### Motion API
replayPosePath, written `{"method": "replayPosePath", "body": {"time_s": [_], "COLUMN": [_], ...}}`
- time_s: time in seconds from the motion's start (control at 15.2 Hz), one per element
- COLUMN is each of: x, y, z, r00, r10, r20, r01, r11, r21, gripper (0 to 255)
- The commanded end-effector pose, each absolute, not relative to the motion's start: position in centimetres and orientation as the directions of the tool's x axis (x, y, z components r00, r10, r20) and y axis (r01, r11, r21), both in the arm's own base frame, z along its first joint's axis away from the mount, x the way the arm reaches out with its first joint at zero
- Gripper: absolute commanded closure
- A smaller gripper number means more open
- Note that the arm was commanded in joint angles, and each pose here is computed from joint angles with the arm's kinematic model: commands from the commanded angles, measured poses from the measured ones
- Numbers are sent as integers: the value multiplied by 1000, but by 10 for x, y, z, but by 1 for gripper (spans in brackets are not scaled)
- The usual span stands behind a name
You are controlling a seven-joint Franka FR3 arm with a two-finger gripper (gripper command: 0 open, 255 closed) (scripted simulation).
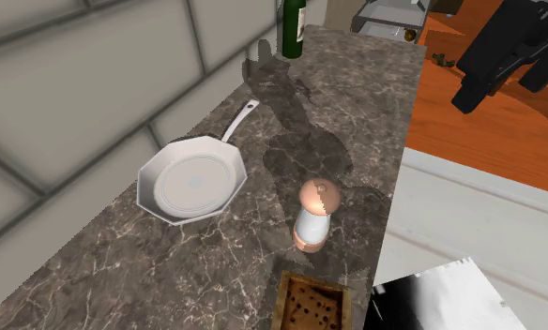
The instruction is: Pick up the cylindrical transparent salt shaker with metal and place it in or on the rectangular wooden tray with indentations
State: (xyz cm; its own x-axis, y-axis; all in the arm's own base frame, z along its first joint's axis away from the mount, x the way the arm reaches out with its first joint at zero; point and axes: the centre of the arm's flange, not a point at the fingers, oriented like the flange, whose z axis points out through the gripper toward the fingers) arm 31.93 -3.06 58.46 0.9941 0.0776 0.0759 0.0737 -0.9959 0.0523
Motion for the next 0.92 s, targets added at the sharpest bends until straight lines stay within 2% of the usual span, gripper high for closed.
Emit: {"method": "replayPosePath", "body": {"time_s": [0.0, 0.86], "x": [319, 324], "y": [-31, 124], "z": [585, 469], "r00": [994, 991], "r10": [78, 31], "r20": [76, 127], "r01": [74, 3], "r11": [-996, -977], "r21": [52, 211], "gripper": [0, 0]}}
